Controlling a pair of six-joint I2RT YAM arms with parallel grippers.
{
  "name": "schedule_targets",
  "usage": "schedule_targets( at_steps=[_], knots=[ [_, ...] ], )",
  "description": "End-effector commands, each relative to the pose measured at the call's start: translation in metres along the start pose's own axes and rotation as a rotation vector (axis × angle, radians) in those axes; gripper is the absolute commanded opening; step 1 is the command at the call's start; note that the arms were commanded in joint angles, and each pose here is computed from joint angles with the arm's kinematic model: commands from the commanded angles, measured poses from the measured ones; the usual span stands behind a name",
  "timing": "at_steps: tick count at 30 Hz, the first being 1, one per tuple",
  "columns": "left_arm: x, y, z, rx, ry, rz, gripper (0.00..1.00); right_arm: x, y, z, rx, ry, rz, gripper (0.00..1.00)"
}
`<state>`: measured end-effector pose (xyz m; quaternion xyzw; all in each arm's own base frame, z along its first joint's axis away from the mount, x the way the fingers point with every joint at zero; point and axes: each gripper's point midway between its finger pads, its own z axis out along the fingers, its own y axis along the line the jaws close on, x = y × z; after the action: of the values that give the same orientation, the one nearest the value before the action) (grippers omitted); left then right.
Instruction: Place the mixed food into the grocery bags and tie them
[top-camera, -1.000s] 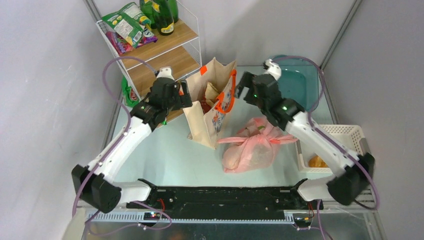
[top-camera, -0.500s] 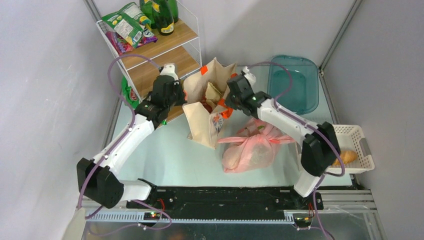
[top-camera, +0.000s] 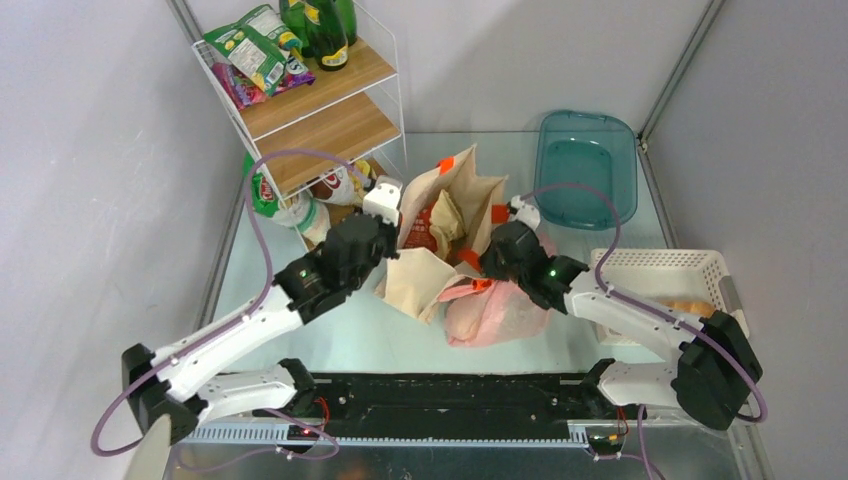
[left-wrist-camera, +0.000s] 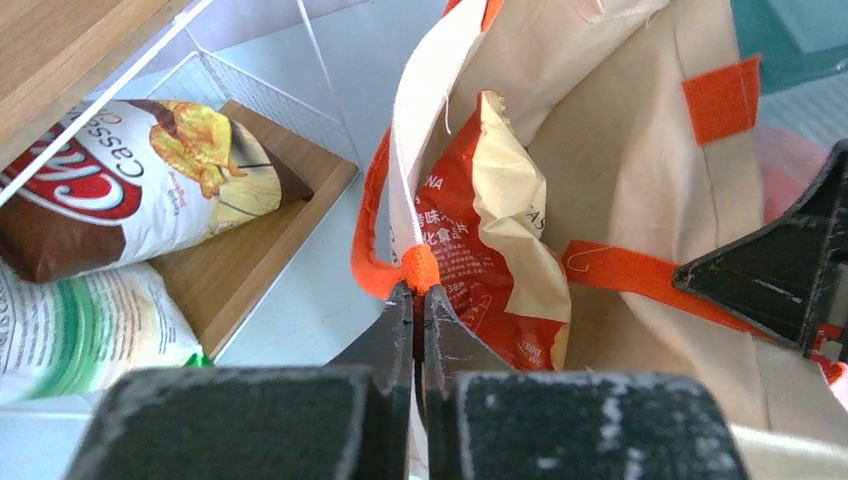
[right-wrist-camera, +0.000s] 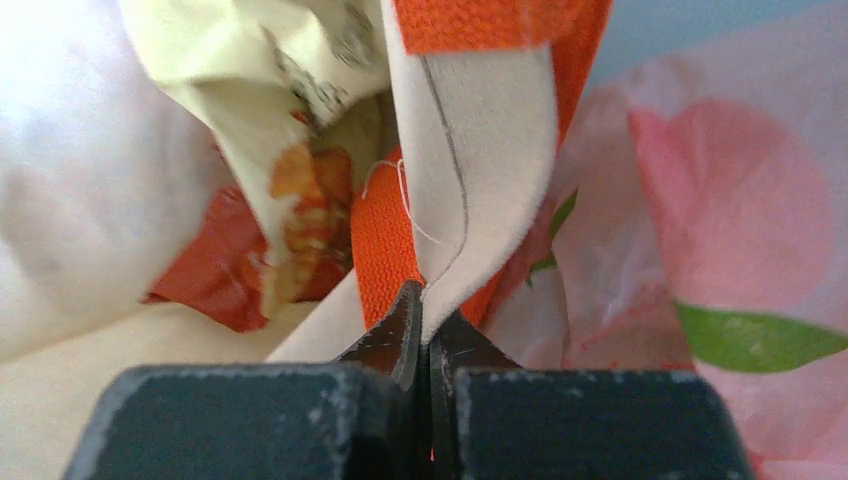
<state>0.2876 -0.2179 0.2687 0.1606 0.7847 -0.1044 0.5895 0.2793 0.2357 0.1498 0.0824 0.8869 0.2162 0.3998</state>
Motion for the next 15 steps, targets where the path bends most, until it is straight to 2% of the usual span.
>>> schedule_targets(
  at_steps=[1,5,6,7,8,9,13,15],
  knots=[
    [-0.023,0.007,-0.028,-0.04,-0.143,0.05,0.0,0.051,-0.013,-0.004,0.009,0.088,-0.068,0.0],
    [-0.031,0.023,-0.035,-0.141,-0.149,-0.014,0.0,0.051,-0.001,-0.001,-0.054,0.075,-0.062,0.02],
    [-0.04,0.034,-0.036,-0.192,-0.152,-0.039,0.0,0.045,0.009,-0.002,-0.101,0.074,-0.06,0.08],
    [-0.036,0.038,-0.037,-0.207,-0.123,-0.05,0.0,0.039,0.014,-0.005,-0.13,0.07,-0.057,0.26],
    [-0.042,0.043,-0.038,-0.216,-0.125,-0.072,0.0,0.031,0.021,-0.008,-0.161,0.068,-0.057,0.37],
    [-0.04,0.044,-0.039,-0.213,-0.118,-0.093,0.0,0.021,0.024,-0.014,-0.176,0.051,-0.051,0.54],
    [-0.037,0.04,-0.044,-0.157,-0.123,-0.143,0.0,-0.012,0.018,-0.045,-0.146,-0.028,-0.025,0.76],
    [-0.031,0.037,-0.044,-0.131,-0.115,-0.143,0.0,-0.024,0.006,-0.063,-0.091,-0.067,0.052,0.78]
  ],
)
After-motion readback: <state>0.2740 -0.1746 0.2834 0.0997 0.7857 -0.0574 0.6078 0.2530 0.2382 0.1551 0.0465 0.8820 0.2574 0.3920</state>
